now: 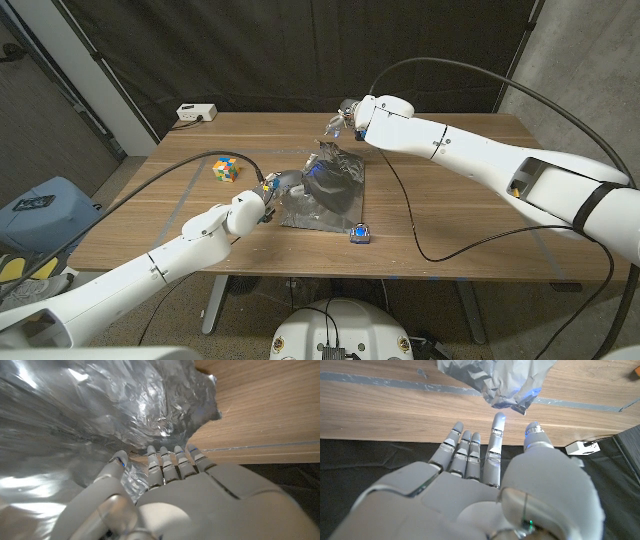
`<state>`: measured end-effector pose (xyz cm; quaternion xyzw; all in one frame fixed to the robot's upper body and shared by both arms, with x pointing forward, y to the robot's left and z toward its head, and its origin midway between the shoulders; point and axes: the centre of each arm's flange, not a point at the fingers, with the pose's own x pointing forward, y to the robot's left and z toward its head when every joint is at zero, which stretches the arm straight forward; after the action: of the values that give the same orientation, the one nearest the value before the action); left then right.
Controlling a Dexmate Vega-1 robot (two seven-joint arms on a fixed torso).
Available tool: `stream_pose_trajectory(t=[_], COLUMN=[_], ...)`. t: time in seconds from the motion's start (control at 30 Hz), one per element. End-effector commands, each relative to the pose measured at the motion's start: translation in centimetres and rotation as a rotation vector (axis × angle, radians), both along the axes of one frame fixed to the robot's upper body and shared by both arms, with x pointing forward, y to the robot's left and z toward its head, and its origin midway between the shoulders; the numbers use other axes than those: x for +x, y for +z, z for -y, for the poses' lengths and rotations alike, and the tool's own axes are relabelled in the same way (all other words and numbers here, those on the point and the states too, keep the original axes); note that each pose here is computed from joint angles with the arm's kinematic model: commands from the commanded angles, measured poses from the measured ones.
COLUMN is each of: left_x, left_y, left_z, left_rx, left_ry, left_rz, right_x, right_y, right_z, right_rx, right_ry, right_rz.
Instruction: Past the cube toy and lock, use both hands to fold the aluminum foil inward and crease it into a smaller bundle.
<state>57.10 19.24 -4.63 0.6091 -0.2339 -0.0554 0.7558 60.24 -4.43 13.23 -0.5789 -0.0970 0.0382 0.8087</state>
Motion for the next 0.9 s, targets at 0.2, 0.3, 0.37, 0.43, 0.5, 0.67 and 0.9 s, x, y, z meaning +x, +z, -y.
stream_pose_trajectory(t=[0.2,0.3,0.37,0.43,0.5,0.67,0.9], left_x=[-1.8,-2.3,-2.5,-2.8,-3.0,-3.2,-3.7], left_y=[0.6,0.7,0.8,0.9,0.9,1.0,1.2], left_z=[-1.9,-2.5,-2.9,-3.2,-3.5,-3.8,-4.1], left_rx=[-0.061,-0.066,-0.074,-0.074,-0.079,-0.076,-0.068], left_ry=[0.055,0.069,0.080,0.091,0.098,0.105,0.108], left_rz=[0.031,0.037,0.040,0.047,0.049,0.057,0.063], right_x=[-0.4,-0.3,-0.3,-0.4,-0.3,0.0,0.8], right_y=[0.0,0.0,0.0,-0.2,-0.5,-1.9,-4.6], right_z=[0.7,0.8,0.8,0.9,0.9,0.9,1.1], right_rx=[0.023,0.031,0.037,0.043,0.051,0.071,0.103], right_ry=[0.002,0.002,0.004,0.004,0.008,0.010,-0.014], right_rz=[-0.008,-0.009,-0.007,-0.005,-0.003,0.009,0.023])
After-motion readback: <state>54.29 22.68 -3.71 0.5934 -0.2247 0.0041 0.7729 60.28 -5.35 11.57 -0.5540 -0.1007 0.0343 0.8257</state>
